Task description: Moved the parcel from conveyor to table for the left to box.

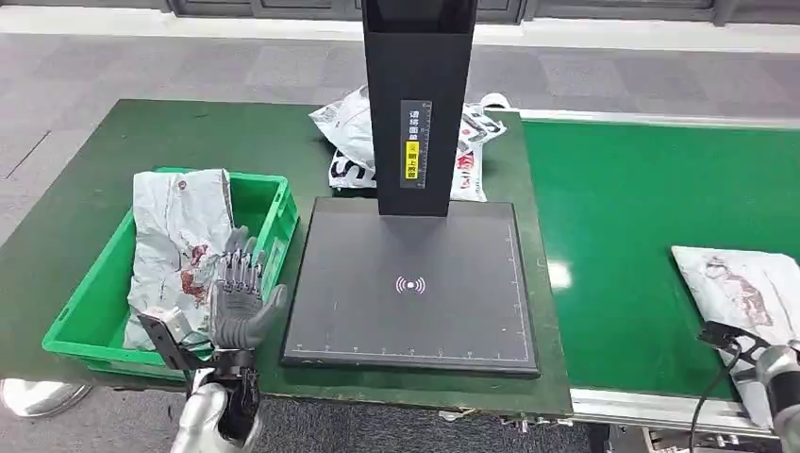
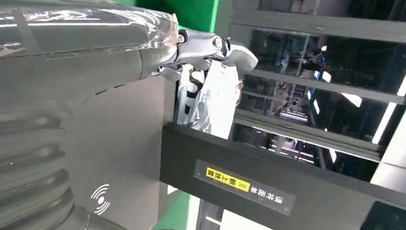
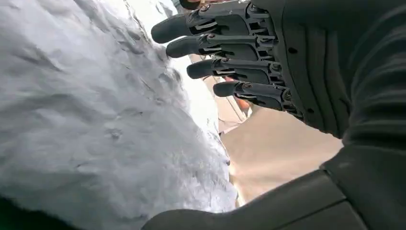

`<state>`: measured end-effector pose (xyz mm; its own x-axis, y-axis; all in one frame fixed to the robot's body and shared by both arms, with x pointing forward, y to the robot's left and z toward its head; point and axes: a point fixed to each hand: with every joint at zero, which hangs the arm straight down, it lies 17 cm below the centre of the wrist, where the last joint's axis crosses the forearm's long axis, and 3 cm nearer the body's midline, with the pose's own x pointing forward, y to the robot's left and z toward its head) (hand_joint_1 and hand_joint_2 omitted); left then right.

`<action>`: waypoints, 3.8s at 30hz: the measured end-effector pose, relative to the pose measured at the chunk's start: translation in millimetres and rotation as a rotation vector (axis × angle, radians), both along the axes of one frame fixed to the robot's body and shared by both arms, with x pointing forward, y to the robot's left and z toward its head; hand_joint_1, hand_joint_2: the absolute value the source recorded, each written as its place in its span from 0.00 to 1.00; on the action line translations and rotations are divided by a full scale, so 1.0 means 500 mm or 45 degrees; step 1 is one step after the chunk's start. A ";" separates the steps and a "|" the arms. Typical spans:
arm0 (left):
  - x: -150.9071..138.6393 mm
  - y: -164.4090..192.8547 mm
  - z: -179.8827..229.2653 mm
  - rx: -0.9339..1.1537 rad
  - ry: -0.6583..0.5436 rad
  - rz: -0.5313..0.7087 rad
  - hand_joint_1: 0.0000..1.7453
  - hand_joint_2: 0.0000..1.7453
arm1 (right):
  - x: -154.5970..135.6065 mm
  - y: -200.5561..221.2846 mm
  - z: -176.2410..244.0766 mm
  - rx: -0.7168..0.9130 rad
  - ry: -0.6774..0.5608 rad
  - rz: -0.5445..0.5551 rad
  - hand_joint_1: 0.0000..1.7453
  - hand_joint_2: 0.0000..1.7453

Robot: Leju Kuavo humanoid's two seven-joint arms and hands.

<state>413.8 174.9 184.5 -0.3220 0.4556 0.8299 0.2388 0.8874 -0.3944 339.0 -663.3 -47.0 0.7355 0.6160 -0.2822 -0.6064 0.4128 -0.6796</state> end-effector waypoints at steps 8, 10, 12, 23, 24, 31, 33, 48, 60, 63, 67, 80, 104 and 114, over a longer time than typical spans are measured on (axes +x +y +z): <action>0.022 -0.001 0.002 -0.005 0.018 0.002 0.00 1.00 | -0.008 -0.011 0.005 -0.020 0.008 -0.021 1.00 1.00; 0.026 -0.001 0.002 -0.007 0.021 0.005 0.00 1.00 | -0.007 -0.012 0.006 -0.023 0.000 -0.029 1.00 1.00; 0.028 0.000 0.000 -0.006 0.028 0.008 0.00 1.00 | -0.004 -0.012 0.006 -0.023 -0.016 -0.036 1.00 1.00; 0.038 -0.006 -0.002 -0.012 0.044 0.013 0.00 1.00 | 0.024 0.016 -0.004 0.026 -0.099 -0.007 1.00 1.00; 0.038 -0.006 -0.002 -0.013 0.044 0.013 0.00 1.00 | 0.027 0.018 -0.004 0.030 -0.108 -0.002 1.00 1.00; 0.038 0.003 0.002 -0.009 0.045 0.043 0.00 1.00 | 0.139 0.108 0.005 0.405 -0.575 -0.052 1.00 1.00; 0.037 0.009 0.007 -0.010 0.040 0.054 0.00 1.00 | 0.182 0.144 0.025 0.587 -0.760 -0.094 1.00 1.00; 0.018 0.033 0.006 -0.004 0.038 0.125 0.00 1.00 | 0.330 0.219 0.186 1.047 -1.362 -0.156 1.00 1.00; 0.019 0.045 0.008 0.024 0.028 0.180 0.00 1.00 | 0.416 0.327 0.391 1.496 -1.841 -0.046 1.00 1.00; 0.018 0.045 0.008 0.022 0.028 0.183 0.00 1.00 | 0.420 0.342 0.407 1.497 -1.857 -0.006 1.00 1.00; 0.019 0.050 0.007 0.022 0.029 0.190 0.00 1.00 | 0.424 0.358 0.419 1.498 -1.863 0.035 1.00 1.00; 0.002 0.038 -0.007 0.071 0.042 0.199 0.00 1.00 | 0.404 0.564 0.477 1.684 -1.864 0.314 1.00 1.00; -0.020 0.030 -0.015 0.093 0.042 0.198 0.00 1.00 | 0.417 0.958 0.605 2.059 -1.762 0.651 1.00 1.00; -0.030 0.010 -0.017 0.131 0.028 0.168 0.00 1.00 | 0.407 1.168 0.713 2.291 -1.672 0.825 1.00 1.00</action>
